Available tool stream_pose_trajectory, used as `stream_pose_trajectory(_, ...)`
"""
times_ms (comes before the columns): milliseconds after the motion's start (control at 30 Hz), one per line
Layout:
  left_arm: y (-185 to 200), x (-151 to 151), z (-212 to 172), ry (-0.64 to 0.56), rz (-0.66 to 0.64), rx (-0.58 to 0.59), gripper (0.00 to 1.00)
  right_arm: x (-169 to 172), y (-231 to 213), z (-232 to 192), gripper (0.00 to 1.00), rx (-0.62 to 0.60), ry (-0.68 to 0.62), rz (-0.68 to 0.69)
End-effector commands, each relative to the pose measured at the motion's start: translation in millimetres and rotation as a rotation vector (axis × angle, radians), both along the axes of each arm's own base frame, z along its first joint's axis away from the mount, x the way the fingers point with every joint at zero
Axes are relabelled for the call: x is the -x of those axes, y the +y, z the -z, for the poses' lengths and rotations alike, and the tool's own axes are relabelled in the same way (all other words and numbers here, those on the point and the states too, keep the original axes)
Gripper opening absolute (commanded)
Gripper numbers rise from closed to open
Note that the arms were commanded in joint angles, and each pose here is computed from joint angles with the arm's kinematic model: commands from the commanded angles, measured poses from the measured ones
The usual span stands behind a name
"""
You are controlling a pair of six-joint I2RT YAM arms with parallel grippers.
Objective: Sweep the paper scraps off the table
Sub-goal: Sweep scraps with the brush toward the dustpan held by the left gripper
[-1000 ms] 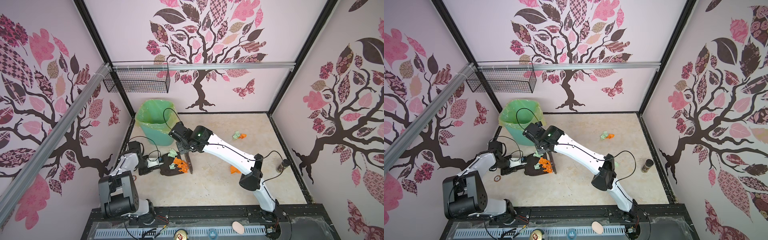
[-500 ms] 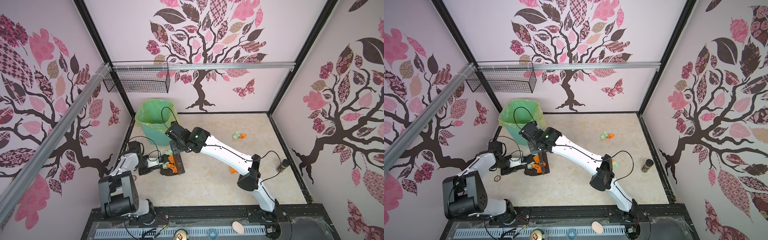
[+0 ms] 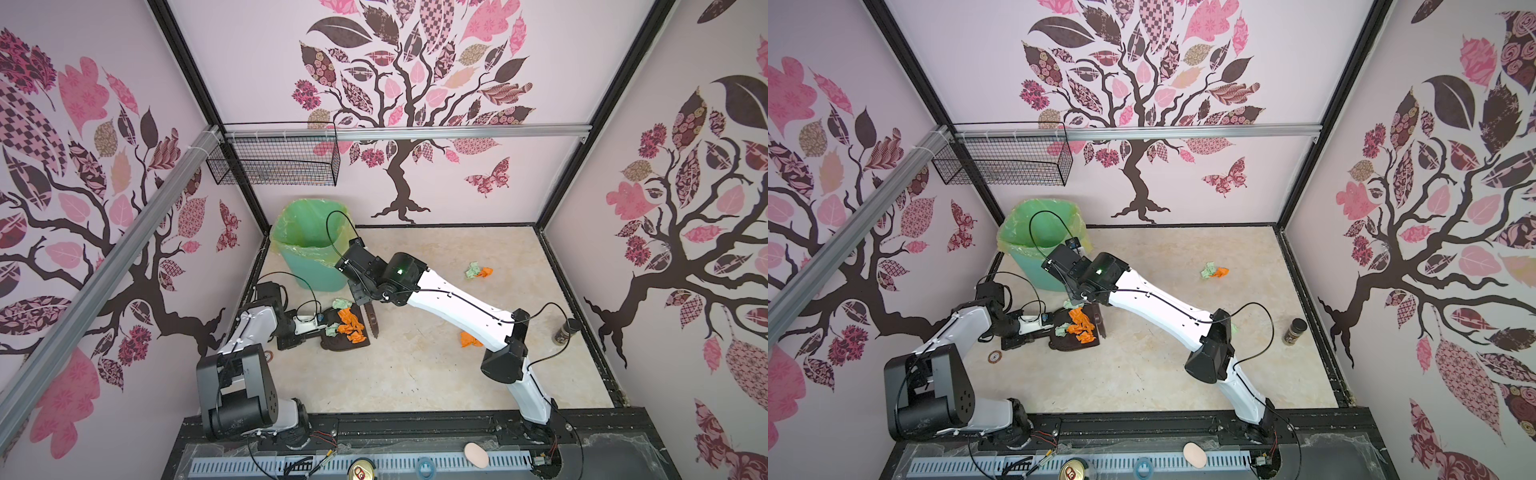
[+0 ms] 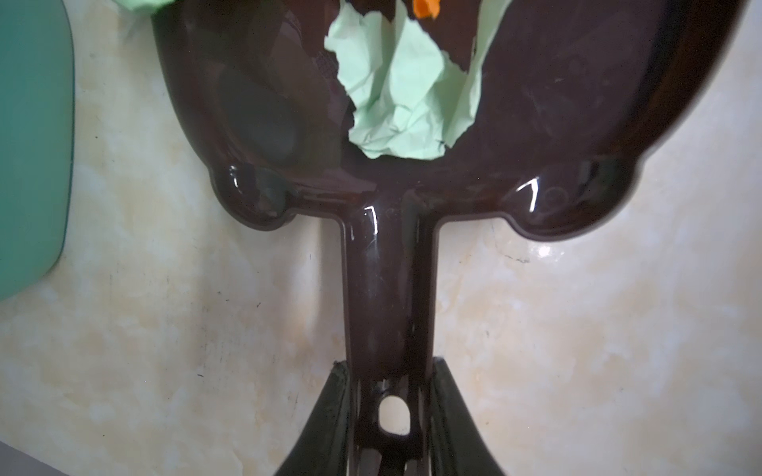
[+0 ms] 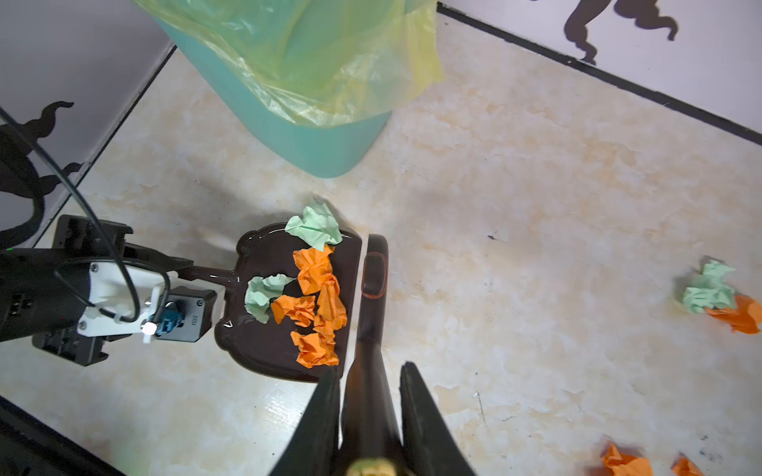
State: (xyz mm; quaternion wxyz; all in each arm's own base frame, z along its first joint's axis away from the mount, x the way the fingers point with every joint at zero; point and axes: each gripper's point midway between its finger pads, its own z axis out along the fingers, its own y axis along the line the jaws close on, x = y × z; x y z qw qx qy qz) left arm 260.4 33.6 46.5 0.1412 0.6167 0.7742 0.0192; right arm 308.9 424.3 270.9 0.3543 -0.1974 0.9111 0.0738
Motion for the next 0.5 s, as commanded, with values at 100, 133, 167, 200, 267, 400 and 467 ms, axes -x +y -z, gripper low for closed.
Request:
stream_pose_trajectory(100, -8.0, -2.5, -12.8, -0.031, -0.01, 0.04, 0.06, -16.7, -47.5, -47.4, 0.0, -0.008, -0.097, 0.066)
stream_pose_trajectory(133, -9.1, -3.3, -16.5, -0.038, -0.013, 0.049, 0.06, -18.5, -52.3, -45.9, 0.0, -0.002, -0.096, 0.076)
stream_pose_trajectory(167, -10.2, -3.7, -20.4, -0.046, -0.014, 0.054, 0.06, -18.6, -55.2, -45.3, 0.0, -0.002, -0.095, 0.082)
stream_pose_trajectory(200, -11.5, -3.7, -24.1, -0.052, -0.015, 0.062, 0.06, -18.7, -58.3, -42.6, 0.0, 0.0, -0.091, 0.086)
stream_pose_trajectory(267, -14.2, -3.2, -32.0, -0.067, -0.013, 0.074, 0.06, -18.4, -63.8, -37.7, 0.0, -0.002, -0.086, 0.094)
stream_pose_trajectory(400, -21.5, -2.2, -50.2, -0.108, -0.004, 0.103, 0.05, -18.0, -73.9, -26.7, 0.0, 0.001, -0.07, 0.114)
stream_pose_trajectory(467, -23.7, -0.6, -56.9, -0.115, -0.003, 0.114, 0.05, -17.4, -75.4, -23.6, 0.0, 0.004, -0.064, 0.114)
